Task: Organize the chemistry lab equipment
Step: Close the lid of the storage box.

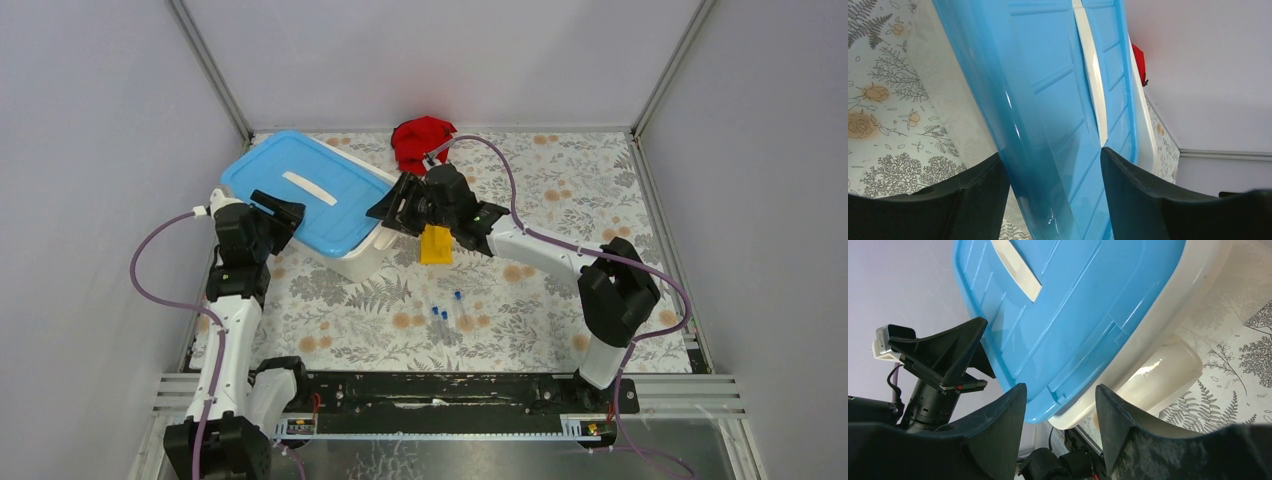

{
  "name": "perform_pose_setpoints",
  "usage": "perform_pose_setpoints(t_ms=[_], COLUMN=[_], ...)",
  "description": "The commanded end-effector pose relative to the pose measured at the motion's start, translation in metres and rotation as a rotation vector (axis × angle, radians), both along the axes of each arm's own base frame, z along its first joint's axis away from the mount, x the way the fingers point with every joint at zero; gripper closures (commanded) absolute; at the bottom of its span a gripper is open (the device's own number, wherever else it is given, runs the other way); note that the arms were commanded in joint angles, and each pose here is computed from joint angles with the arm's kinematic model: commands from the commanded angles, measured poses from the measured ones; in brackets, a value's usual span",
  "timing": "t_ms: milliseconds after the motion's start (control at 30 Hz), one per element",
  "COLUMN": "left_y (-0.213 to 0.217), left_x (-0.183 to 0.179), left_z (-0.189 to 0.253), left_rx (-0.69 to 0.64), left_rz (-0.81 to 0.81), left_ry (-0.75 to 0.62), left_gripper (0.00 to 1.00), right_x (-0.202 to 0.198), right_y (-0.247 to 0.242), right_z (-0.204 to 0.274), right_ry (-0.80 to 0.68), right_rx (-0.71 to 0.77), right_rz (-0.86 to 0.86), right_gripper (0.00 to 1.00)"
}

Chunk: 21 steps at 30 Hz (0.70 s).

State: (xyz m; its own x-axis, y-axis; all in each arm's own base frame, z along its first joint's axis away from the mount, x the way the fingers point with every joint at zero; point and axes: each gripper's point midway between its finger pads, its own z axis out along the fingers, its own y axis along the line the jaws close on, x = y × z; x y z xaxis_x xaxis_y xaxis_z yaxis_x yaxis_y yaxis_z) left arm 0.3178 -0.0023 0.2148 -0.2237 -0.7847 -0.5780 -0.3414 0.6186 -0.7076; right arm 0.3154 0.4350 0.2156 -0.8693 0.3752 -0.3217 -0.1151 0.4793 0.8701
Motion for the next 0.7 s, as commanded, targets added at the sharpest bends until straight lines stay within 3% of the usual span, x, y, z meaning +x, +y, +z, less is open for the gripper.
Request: perform_pose_setpoints(t_ms=[0,333,667], left_y=[-0.008,0.003,0.018], left_x=[0.007,-0.015,-0.043], left_z=[0.008,-0.031,-0.051], left_rx=[0.017,-0.005,-0.112], left_rz=[-0.072,0.027,0.225], left_ry=[-0.033,0.032,0.01], left_gripper=[0.3,0.41,0.74], right_x=[0.004,0.001,-0.001], right_y=[-0.002,-0.004,-0.005], right_z=[0.023,0.021,0.019], right_ry=[-0.044,-0.045,-0.048], right_rx=[0.056,0.061,0.072], right_rz=[-0.005,-0.002,0.001], right_gripper=[0.4,0.4,0.4])
